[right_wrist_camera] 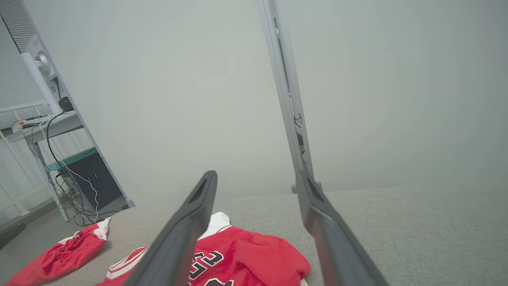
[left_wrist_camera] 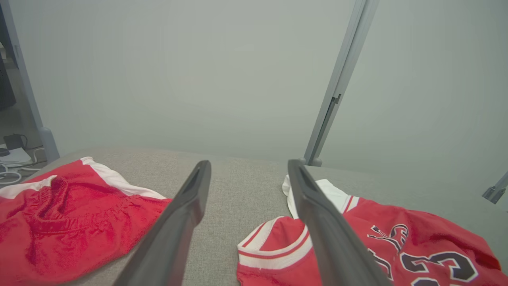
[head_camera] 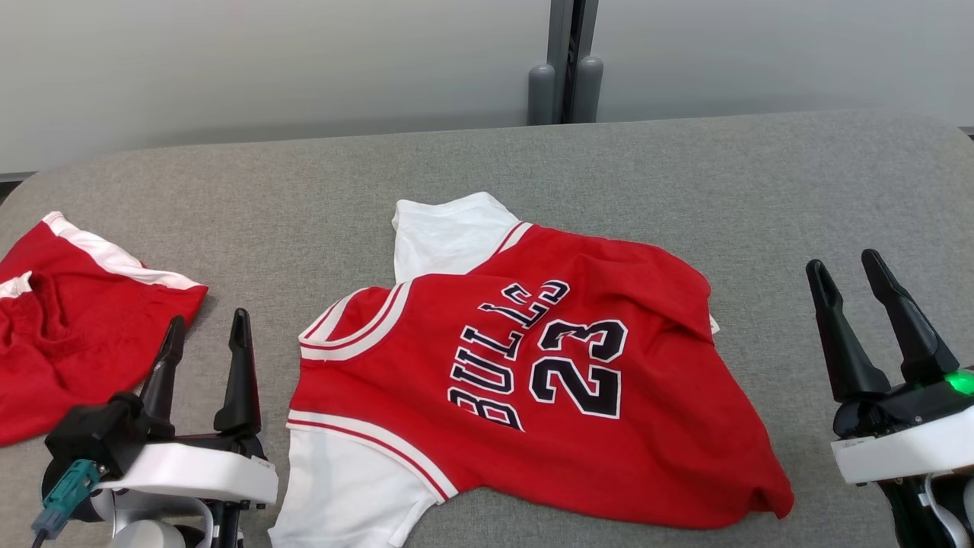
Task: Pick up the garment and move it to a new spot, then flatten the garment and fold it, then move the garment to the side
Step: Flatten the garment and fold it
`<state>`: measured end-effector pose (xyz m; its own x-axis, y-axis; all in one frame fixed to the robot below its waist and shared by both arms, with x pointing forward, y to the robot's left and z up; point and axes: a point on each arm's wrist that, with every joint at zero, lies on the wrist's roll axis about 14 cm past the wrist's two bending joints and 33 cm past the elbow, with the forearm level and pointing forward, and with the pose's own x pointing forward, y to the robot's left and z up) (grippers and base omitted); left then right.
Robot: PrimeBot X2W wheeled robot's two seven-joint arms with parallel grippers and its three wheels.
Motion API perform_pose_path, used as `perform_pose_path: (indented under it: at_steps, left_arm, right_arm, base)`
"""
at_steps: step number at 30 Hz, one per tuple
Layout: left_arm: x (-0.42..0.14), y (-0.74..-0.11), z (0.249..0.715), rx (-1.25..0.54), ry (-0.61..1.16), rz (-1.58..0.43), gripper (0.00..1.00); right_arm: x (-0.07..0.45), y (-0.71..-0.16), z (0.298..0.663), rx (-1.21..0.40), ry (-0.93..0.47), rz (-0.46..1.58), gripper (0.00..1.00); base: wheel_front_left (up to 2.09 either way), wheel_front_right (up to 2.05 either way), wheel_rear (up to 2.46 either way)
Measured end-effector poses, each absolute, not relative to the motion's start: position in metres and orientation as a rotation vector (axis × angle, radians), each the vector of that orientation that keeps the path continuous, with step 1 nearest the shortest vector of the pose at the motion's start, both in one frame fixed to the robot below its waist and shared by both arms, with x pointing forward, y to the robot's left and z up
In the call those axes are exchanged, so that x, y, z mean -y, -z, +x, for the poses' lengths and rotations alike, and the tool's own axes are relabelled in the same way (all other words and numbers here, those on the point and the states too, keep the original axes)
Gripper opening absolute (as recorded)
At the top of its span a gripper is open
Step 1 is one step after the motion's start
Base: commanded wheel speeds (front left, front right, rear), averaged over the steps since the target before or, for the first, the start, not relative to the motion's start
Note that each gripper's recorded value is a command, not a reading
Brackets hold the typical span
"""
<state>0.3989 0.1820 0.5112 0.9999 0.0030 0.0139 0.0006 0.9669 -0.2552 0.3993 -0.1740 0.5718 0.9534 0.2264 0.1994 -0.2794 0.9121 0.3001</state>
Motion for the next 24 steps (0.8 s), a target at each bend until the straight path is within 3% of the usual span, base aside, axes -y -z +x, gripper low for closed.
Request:
perform_pose_path:
  at_steps: [4, 9, 24]
  left_arm:
    - [-0.187, -0.524, 0.397, 0.072, -0.02, -0.257, 1.0]
    - [-0.189, -0.518, 0.385, 0.064, -0.04, -0.266, 1.0]
    - [-0.185, -0.521, 0.381, 0.082, -0.028, -0.268, 1.0]
  right_arm:
    - [0.174, -0.571, 0.398, 0.231, -0.23, 0.28, 1.0]
    - [0.175, -0.552, 0.396, 0.204, -0.183, 0.2, 1.0]
    - [0.169, -0.564, 0.395, 0.243, -0.185, 0.185, 1.0]
  base:
    - [0.0, 0.0, 0.0]
    - [0.0, 0.0, 0.0]
    - [0.0, 0.0, 0.0]
